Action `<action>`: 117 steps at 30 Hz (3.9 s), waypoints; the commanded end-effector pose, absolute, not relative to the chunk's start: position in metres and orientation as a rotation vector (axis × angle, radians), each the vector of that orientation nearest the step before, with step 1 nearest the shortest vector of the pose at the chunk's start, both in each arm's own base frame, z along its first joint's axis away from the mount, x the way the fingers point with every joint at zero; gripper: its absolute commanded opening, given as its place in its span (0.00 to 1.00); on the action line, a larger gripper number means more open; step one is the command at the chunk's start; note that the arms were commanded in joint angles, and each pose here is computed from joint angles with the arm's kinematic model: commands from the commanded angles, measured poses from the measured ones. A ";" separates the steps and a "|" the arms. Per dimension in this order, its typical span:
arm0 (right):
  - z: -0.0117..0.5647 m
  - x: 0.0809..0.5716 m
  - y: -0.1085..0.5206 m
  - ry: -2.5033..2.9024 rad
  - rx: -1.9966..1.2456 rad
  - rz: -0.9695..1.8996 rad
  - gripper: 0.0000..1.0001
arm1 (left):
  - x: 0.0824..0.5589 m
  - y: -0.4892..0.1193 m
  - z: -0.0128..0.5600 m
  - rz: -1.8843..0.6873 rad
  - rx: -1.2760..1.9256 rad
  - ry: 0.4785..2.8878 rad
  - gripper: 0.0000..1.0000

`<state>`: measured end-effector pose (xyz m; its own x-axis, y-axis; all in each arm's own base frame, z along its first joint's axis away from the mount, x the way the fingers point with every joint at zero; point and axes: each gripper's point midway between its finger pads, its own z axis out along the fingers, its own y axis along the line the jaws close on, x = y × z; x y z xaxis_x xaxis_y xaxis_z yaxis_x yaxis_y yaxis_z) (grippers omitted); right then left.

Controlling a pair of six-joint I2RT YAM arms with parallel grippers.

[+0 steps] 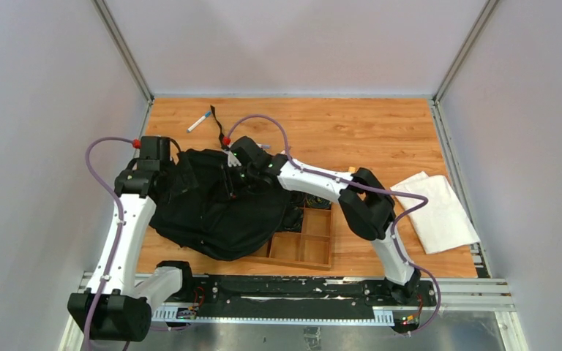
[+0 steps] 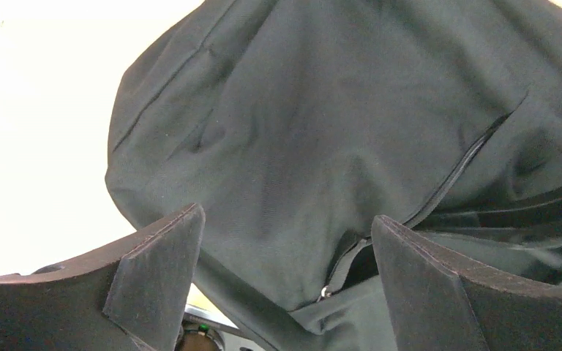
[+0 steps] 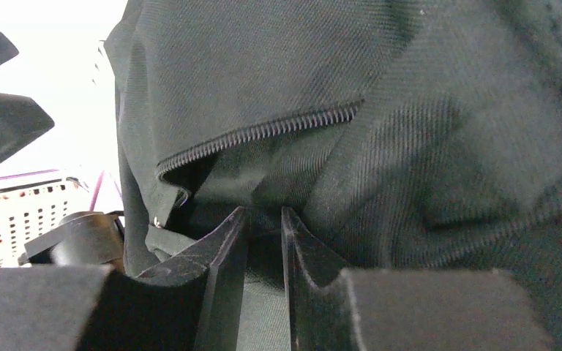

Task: Pack the student bag
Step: Pick up the stationery from the center of the board.

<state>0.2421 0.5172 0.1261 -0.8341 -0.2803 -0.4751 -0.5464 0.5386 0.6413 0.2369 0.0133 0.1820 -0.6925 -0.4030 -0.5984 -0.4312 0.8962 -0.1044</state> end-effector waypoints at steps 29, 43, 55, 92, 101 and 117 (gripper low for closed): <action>0.093 0.233 0.463 2.575 -0.580 1.113 0.30 | 0.270 -0.009 0.155 0.476 -0.312 2.431 0.55; 0.178 0.241 0.452 2.386 -0.636 1.181 0.36 | 0.263 -0.031 0.185 0.247 -0.193 2.407 0.00; 0.173 0.301 0.340 2.388 -0.446 0.913 0.67 | 0.232 -0.034 0.168 0.179 -0.198 2.487 0.00; 0.137 0.202 0.364 2.549 -0.762 0.869 0.07 | 0.229 -0.019 0.176 0.291 -0.177 2.500 0.00; 0.192 0.274 0.271 2.415 -0.433 0.501 0.56 | 0.241 -0.040 0.163 0.171 -0.171 2.525 0.00; 0.055 0.367 0.096 2.687 0.216 -0.064 0.61 | 0.254 -0.052 0.181 0.102 -0.086 2.497 0.00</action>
<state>0.3507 0.1045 0.0723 -0.8743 0.1304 -0.4676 0.1255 0.9912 0.0419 0.2374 -0.0382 0.1629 -0.8382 -0.0339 -0.5443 -0.1164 0.9862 0.1178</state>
